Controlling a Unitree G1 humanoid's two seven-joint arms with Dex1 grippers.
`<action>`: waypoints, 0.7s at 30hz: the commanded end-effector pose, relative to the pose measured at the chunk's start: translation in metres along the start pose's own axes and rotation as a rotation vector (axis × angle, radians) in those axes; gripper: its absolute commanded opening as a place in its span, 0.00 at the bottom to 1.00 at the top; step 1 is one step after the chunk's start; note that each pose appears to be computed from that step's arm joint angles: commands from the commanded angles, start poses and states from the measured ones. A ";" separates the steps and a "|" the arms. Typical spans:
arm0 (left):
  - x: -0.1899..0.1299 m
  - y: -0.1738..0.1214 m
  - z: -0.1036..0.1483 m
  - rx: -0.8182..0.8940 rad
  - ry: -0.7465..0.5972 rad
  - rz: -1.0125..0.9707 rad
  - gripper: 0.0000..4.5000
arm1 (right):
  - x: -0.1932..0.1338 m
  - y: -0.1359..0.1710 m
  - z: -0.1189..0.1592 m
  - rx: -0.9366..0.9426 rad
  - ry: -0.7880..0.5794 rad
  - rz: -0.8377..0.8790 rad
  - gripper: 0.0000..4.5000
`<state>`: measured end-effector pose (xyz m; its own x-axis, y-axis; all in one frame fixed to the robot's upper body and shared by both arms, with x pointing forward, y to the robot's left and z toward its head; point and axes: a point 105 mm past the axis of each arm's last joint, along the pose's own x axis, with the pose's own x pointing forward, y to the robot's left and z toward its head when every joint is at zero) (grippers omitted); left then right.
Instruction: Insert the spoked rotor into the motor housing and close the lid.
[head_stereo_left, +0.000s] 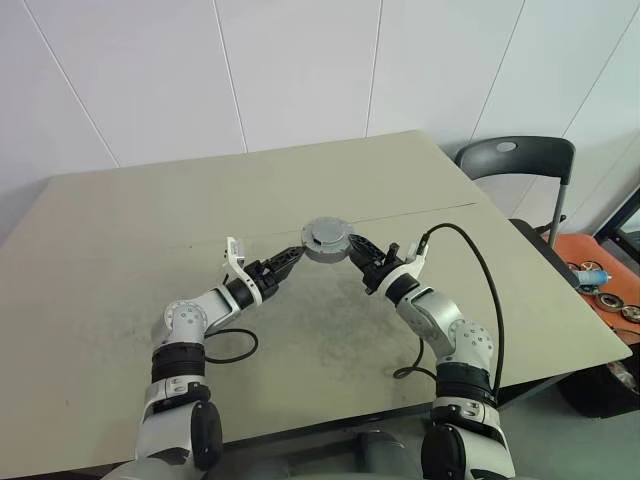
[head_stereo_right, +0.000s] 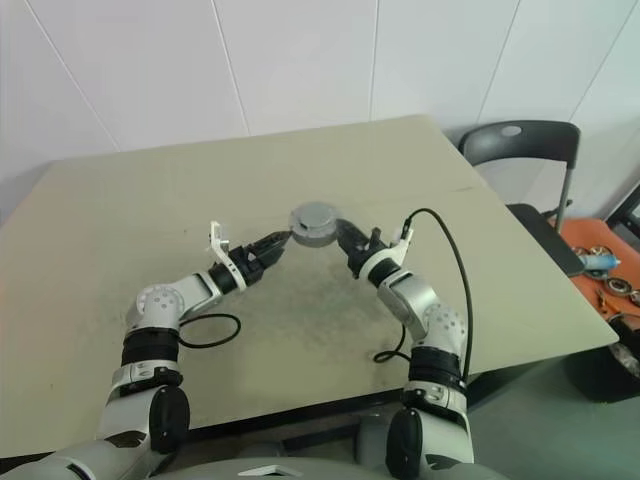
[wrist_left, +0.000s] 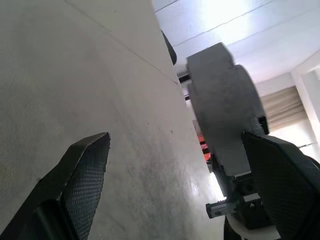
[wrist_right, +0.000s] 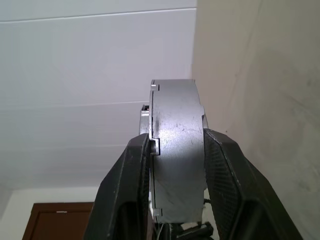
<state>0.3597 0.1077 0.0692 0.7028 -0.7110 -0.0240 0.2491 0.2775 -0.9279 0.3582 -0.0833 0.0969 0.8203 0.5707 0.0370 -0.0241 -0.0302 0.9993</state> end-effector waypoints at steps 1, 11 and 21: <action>0.006 -0.026 0.010 -0.039 -0.020 -0.110 0.99 | 0.006 0.038 -0.011 -0.033 0.050 0.157 0.31; 0.008 -0.040 0.009 -0.125 -0.035 -0.194 0.99 | 0.006 0.037 -0.011 -0.034 0.057 0.154 0.31; 0.032 -0.043 -0.009 -0.146 0.038 -0.209 0.99 | 0.007 0.039 -0.024 -0.053 0.124 0.165 0.31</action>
<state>0.3606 0.0690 0.0972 0.6226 -0.7696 0.1413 0.2549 0.0287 -0.9666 0.3490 -0.0639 0.1017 0.7524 0.6554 0.0666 -0.0592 -0.0334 0.9977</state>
